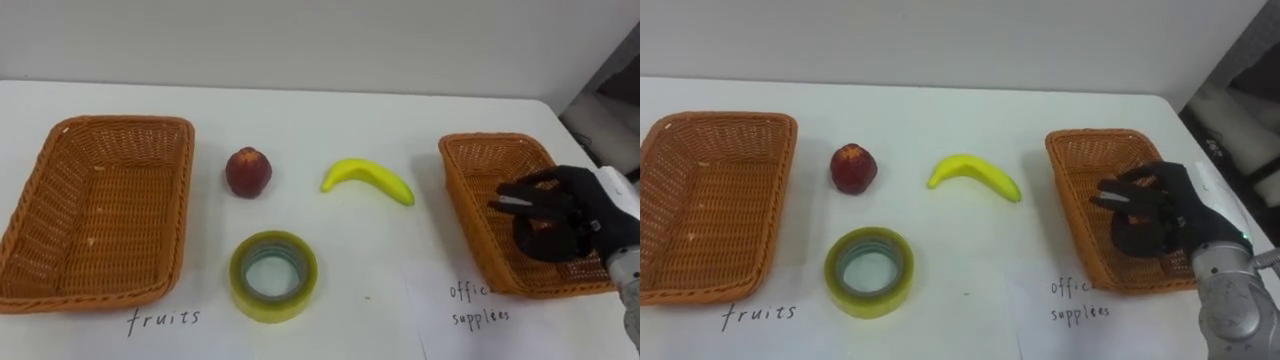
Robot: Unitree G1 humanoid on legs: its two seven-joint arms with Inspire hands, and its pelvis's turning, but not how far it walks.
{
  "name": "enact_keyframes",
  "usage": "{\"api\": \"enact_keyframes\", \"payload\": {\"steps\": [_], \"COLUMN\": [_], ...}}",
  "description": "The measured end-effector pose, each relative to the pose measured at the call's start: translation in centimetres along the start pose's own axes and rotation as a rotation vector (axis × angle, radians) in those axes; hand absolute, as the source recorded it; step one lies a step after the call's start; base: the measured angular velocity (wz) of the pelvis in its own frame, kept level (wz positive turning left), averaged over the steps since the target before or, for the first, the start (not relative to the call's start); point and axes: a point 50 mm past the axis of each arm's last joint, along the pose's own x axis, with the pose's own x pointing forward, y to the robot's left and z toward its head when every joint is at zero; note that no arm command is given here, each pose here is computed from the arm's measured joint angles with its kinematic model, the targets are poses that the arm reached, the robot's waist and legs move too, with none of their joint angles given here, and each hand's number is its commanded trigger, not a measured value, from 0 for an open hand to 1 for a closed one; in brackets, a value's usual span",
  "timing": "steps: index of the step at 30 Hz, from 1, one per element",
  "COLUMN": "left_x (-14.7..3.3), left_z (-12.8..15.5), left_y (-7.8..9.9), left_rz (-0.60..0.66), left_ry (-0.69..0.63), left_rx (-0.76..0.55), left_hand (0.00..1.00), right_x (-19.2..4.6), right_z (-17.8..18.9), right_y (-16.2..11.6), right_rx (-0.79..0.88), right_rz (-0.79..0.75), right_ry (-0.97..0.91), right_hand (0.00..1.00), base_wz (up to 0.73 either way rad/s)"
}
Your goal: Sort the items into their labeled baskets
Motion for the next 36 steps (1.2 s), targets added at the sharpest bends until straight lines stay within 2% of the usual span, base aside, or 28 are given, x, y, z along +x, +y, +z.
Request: {"api": "enact_keyframes", "payload": {"steps": [36], "left_x": [0.01], "left_z": [0.01], "left_y": [0.06], "left_rz": [0.002], "left_ry": [0.001], "left_rx": [0.001], "left_hand": [0.0], "right_x": [0.05], "right_z": [-0.67], "right_y": [0.33], "right_rx": [-0.039], "right_rz": [0.019], "right_ry": [0.038], "right_hand": [0.0], "base_wz": [0.0]}}
